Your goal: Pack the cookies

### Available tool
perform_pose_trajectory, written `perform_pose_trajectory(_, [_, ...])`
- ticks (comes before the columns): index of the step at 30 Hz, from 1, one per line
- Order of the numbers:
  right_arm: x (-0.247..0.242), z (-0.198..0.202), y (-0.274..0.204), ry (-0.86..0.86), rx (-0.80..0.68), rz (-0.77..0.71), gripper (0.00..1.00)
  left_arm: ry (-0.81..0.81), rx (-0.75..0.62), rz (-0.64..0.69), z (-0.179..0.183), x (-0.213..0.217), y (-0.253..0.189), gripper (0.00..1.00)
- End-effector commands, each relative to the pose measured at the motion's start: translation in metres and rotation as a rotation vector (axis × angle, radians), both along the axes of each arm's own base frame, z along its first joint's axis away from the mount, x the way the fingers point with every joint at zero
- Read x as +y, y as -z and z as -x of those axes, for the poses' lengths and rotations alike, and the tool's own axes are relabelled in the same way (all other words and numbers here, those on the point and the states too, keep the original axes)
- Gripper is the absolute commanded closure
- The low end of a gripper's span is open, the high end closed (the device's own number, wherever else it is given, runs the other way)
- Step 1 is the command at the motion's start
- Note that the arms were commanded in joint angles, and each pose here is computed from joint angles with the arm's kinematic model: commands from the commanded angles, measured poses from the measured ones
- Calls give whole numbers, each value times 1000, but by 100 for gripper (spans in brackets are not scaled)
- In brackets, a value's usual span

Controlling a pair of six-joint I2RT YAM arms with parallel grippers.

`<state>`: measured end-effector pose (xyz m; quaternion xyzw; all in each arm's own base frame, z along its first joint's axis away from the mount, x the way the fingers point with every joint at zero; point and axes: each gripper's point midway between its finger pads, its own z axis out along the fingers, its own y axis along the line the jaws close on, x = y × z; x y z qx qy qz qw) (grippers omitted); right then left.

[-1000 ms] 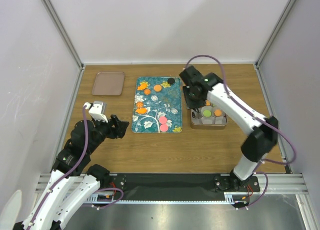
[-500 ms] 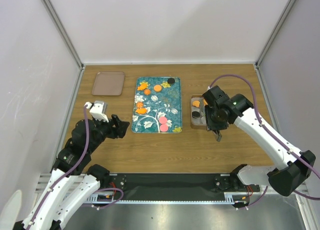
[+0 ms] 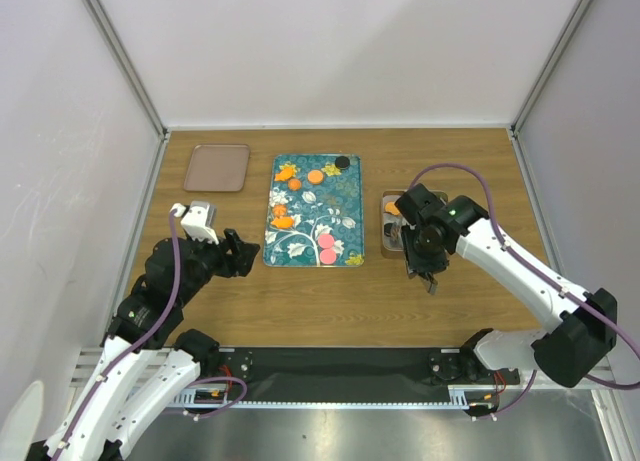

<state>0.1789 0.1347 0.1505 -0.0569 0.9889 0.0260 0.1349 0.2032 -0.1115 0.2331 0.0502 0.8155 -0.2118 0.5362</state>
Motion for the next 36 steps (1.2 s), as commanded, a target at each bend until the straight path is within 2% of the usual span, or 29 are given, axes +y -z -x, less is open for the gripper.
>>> perform_pose_trajectory(1, [8,-5,1,-23,-18,-25,64,-2,-24,11,-3,-2,-7,29])
perform_pose_trajectory(36, [9,-6,14,-36,10,-5,59,3,-29,14,-2,-2,-8,29])
